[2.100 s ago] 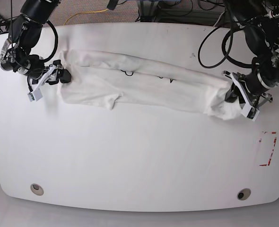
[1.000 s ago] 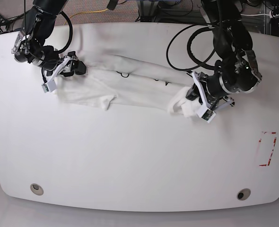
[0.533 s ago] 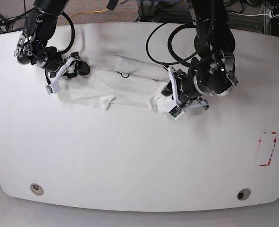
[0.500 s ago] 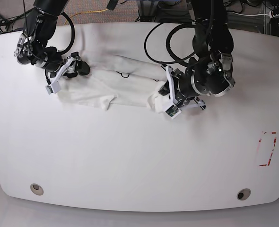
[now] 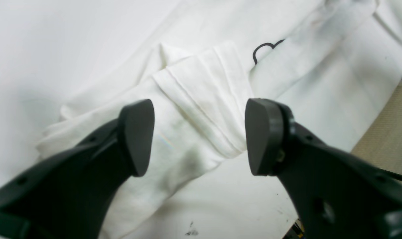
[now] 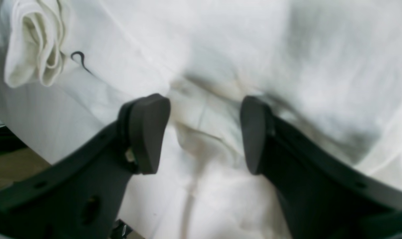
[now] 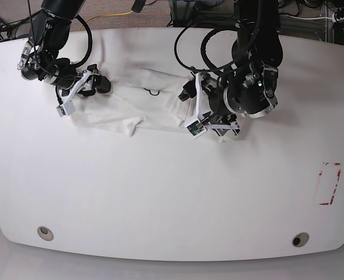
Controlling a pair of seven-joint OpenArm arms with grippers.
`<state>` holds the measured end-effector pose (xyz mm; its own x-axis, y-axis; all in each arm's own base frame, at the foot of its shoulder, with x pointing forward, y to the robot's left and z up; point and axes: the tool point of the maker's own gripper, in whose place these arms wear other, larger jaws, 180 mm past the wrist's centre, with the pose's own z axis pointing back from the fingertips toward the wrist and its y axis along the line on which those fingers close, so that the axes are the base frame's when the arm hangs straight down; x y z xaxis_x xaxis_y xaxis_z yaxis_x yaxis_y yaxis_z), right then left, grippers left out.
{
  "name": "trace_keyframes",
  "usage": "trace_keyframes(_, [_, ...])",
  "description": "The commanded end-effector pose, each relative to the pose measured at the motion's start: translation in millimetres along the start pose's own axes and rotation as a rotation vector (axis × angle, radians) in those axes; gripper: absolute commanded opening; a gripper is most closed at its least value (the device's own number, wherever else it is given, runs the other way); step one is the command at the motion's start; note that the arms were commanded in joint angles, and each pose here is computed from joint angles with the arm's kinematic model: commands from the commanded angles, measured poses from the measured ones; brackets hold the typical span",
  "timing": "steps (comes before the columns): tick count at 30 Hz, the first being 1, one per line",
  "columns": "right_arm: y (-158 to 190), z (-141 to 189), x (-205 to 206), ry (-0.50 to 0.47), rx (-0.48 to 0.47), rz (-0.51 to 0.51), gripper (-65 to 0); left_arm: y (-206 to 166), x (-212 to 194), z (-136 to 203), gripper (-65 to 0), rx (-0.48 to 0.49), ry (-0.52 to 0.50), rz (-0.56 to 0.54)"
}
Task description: Fold the T-shirt properly
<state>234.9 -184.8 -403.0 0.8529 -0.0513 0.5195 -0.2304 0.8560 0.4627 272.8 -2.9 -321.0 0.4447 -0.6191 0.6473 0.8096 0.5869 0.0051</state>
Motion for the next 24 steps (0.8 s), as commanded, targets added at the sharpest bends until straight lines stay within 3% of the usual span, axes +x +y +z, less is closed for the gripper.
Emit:
trace_keyframes(1, [-0.2, 5.1, 10.5, -0.029, -0.003, 0.021, -29.5, 6.0, 28.2, 12.9, -25.3, 0.031, -0.093, -0.035])
trace_keyframes(7, [0.2, 7.6, 15.1, -0.04, -0.008, 0.031, -29.5, 62.5, 15.1, 37.7, -26.7, 0.181, -0.109, 0.084])
trace_keyframes(12, [20.9, 25.4, 39.8, -0.132, 0.022, 0.107, -29.2, 104.6, -32.9, 51.9, -35.7, 0.291, -0.015, 0.2])
trace_keyframes(15, [35.6, 36.9, 53.4, -0.2, 0.075, 0.131, -28.9, 115.5, -57.4, 51.5, -38.6, 0.303, 0.053, 0.212])
trace_keyframes(18, [32.9, 48.5, 60.0, -0.256, 0.085, 0.108, -28.4, 115.2, -69.0, 44.2, -40.0, 0.28, 0.048, 0.223])
trace_keyframes(24, [-9.5, 71.7, 44.8, -0.307, -0.007, -0.03, -10.0, 110.7, -86.5, 22.8, -46.9, 0.229, -0.008, 0.273])
